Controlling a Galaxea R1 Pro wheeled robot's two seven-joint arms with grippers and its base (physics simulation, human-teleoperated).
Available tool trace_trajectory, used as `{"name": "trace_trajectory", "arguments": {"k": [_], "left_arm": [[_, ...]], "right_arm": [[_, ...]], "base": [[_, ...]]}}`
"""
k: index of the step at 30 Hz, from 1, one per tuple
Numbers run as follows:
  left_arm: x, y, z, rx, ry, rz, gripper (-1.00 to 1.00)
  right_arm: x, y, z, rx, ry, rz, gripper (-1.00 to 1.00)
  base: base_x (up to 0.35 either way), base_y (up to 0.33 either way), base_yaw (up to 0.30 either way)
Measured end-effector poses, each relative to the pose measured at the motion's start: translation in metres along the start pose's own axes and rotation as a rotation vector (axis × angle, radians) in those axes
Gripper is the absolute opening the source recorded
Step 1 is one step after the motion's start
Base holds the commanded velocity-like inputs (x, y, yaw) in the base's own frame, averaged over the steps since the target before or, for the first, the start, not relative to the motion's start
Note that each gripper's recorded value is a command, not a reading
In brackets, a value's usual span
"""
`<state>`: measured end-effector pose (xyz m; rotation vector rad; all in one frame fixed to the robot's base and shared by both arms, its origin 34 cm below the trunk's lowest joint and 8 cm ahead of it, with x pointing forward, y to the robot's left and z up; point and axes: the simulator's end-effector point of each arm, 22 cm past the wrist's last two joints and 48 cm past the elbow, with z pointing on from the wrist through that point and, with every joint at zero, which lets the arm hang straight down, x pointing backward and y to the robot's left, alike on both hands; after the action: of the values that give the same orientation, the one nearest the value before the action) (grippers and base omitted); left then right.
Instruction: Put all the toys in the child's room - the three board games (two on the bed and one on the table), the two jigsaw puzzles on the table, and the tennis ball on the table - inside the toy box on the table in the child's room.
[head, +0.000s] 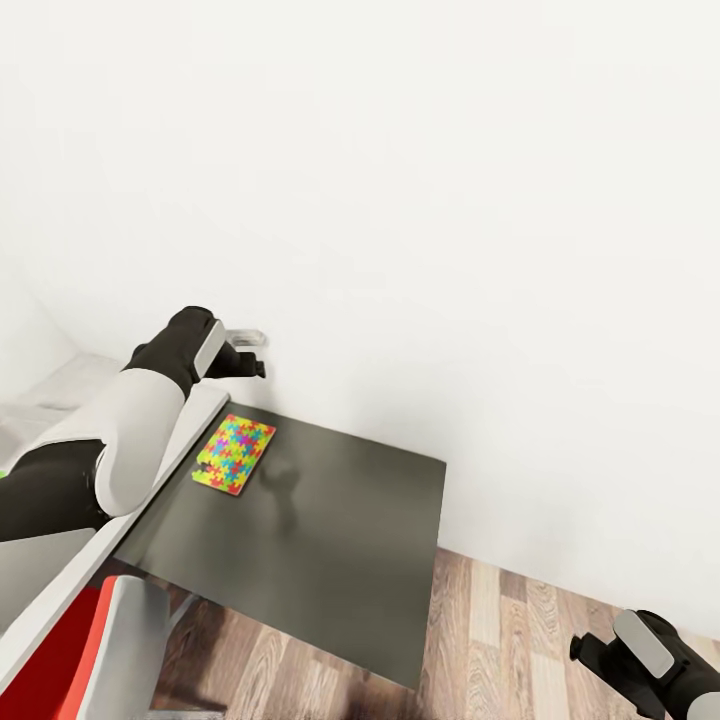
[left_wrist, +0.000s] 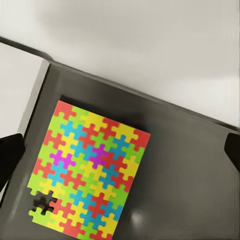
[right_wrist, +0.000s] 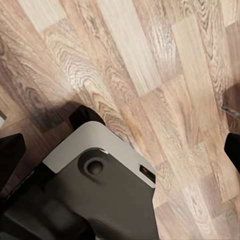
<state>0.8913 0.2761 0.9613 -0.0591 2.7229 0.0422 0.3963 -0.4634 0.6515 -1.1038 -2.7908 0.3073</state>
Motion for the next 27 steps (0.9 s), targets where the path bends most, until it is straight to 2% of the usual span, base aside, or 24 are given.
{"name": "trace_trajectory", "arguments": {"k": [16,27], "left_arm": [[0.013,0.002,0.020,0.001,0.037,0.002,1.00],[0.042,0.019,0.044,-0.019,0.109,-0.006,1.00]], "right_arm": [[0.007,-0.004,0.009,0.018,0.019,-0.005,1.00],[0.011,-0.008,0.015,0.031,0.032,-0.008,1.00]], "base": [[0.000,0.000,0.000],[0.000,0.000,0.000]]}}
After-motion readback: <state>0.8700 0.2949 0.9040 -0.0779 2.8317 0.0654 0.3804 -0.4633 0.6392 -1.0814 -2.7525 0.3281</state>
